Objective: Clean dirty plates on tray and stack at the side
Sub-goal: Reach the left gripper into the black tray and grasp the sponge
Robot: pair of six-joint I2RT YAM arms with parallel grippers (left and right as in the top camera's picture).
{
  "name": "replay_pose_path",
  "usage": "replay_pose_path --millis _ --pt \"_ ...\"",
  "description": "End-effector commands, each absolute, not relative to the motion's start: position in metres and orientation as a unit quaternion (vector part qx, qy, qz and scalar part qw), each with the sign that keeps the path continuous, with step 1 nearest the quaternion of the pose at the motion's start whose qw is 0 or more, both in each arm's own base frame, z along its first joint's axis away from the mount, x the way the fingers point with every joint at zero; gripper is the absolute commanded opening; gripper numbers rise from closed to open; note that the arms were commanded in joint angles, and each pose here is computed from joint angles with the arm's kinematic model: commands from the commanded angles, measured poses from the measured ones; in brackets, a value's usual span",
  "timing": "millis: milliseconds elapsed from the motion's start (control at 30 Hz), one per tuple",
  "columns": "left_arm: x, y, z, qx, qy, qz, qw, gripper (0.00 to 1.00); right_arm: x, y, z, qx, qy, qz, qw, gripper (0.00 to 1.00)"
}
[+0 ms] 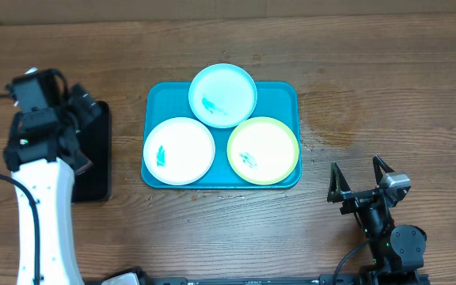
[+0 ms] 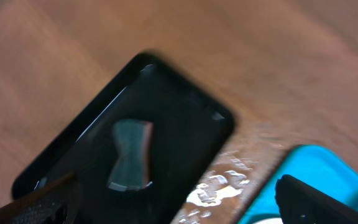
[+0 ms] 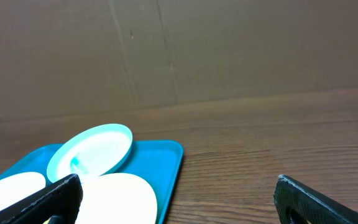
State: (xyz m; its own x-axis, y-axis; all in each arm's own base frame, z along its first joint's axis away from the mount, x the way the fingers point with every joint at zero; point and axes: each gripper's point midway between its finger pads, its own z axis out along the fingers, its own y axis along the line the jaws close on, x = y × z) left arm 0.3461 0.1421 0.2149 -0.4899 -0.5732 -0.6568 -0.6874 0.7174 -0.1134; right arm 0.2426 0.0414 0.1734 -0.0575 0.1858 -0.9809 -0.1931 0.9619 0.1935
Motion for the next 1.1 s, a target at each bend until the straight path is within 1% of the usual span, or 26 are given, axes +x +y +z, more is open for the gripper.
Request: replay_pose_path --millis 0,200,233,367,500,567,833,967,1067 --pt "0.342 0.167 0.186 -0.454 0.836 0.054 0.303 1.0 0.243 0.041 0.171 -0.002 0.713 0.136 0.688 1.0" --pt "0.342 0.18 0.122 -0.489 0.845 -0.017 0.213 1.0 0.243 0.041 0.171 -0.002 0.713 0.136 0.688 1.0" --pt "0.34 0.179 0.113 -0.492 0.848 -0.025 0.199 0.97 0.243 0.041 0.171 -0.002 0.713 0.136 0.688 1.0" --pt "0.333 0.167 0.079 -0.451 0.881 -0.052 0.136 0.94 0.243 0.041 0.171 -0.002 0.713 0.136 0.688 1.0" --pt "0.327 0.163 0.052 -0.415 0.904 -0.05 0.093 0.94 0.243 0.041 0.171 -0.002 0.713 0.136 0.688 1.0" --pt "0.324 0.165 0.042 -0.412 0.907 -0.042 0.08 0.94 0.243 0.041 0.171 -0.002 0.713 0.136 0.688 1.0" --pt "0.306 0.195 0.019 -0.418 0.905 0.058 0.047 0.92 0.243 0.041 0.171 -0.002 0.713 0.136 0.688 1.0" --pt "0.308 0.195 0.011 -0.403 0.913 0.054 0.042 0.89 0.243 0.041 0.171 -0.002 0.713 0.136 0.688 1.0" --pt "0.315 0.187 0.001 -0.379 0.924 0.026 0.041 0.87 0.243 0.041 0.171 -0.002 0.713 0.136 0.688 1.0"
